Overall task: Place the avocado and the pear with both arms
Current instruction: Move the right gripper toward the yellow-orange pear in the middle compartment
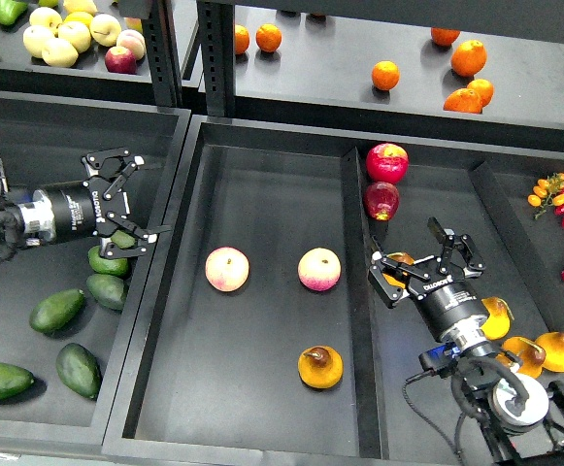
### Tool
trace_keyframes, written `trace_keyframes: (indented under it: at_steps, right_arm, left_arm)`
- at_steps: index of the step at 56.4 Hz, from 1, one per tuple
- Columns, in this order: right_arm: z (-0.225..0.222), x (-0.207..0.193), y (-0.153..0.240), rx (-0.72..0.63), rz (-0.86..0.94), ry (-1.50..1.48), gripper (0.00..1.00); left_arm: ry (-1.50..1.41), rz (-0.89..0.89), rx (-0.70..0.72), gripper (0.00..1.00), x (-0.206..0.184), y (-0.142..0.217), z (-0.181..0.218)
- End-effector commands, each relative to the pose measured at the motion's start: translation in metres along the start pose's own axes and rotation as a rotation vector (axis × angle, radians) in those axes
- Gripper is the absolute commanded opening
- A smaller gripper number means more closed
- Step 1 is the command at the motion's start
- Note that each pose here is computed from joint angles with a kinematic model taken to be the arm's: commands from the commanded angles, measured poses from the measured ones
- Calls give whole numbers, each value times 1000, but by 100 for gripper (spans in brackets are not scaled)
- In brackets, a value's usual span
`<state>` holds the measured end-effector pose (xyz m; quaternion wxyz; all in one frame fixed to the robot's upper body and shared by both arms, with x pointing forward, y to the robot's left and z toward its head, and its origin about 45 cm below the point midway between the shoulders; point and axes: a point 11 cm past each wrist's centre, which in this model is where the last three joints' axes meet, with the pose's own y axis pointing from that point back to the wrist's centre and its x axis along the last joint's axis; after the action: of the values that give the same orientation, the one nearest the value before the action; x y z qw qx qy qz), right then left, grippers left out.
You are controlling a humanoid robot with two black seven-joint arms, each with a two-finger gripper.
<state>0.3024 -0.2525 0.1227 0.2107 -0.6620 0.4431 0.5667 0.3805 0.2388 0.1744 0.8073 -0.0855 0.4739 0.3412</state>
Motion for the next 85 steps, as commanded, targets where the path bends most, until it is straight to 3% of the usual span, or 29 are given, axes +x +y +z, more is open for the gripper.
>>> trace_keyframes:
  at_steps: [1, 9, 20, 31, 55, 85]
  right_arm:
    - [-1, -1, 5, -163, 28, 104, 100]
    - [-4, 1, 14, -316, 79, 195, 100]
    - [-22, 8, 30, -429, 181, 309, 100]
    - [-26, 12, 36, -576, 271, 444, 100]
    - [-8, 23, 27, -650, 302, 473, 100]
    - [47, 68, 12, -785, 367, 507, 100]
  left_arm:
    - [97, -93, -104, 99, -14, -11, -12]
    - [157, -159, -186, 99, -27, -14, -22]
    - [153, -206, -245, 99, -45, -20, -32]
    - [80, -183, -274, 99, -47, -3, -30]
    - [34, -179, -260, 99, -55, 7, -44]
    - [32, -181, -253, 99, -56, 7, -45]
